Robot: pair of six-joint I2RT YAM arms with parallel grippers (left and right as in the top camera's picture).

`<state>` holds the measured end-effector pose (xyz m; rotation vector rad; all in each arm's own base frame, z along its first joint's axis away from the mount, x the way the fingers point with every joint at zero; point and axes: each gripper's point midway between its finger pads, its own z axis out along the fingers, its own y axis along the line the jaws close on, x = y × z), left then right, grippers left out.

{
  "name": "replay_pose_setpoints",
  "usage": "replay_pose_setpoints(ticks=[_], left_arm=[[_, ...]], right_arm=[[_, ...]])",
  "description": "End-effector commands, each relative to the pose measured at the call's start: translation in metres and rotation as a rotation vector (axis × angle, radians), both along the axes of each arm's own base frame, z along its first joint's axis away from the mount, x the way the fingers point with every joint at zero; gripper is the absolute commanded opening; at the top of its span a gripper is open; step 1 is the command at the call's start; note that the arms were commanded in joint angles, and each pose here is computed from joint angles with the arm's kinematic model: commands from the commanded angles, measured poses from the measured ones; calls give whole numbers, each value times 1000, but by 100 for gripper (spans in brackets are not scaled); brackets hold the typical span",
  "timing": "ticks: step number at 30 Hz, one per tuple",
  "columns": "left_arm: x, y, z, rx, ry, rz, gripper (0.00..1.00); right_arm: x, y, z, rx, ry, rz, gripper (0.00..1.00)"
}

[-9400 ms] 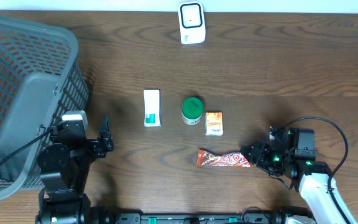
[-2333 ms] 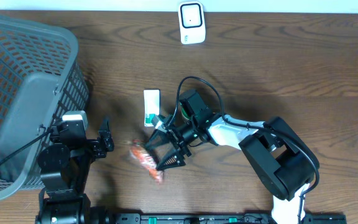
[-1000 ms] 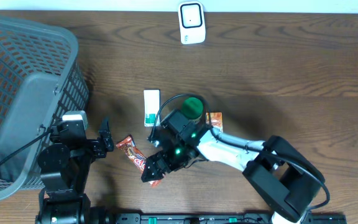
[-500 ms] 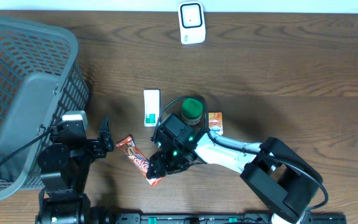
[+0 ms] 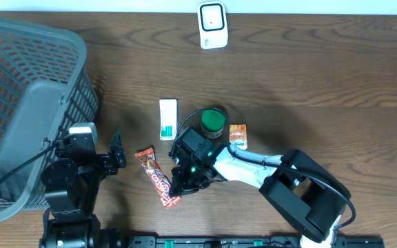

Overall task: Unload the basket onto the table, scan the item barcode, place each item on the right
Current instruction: 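Lift the red bar and carry it right past the green-capped jar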

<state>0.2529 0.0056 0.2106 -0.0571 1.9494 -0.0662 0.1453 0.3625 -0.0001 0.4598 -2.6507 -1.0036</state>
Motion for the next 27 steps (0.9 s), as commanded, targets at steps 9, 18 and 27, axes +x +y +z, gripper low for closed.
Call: replay_pose_setpoints(ticks=[9,18,27], left_arm=[[0,-2,0,10,-1,-16,88],[0,-2,0,10,-1,-16,88],[0,-2,0,10,-1,-16,87]], right_arm=[[66,-125,55,-537,-587,-201,1],[72,-229,91,-925,-698,-392,1],[82,-296,115,-1178,-761,-699,1]])
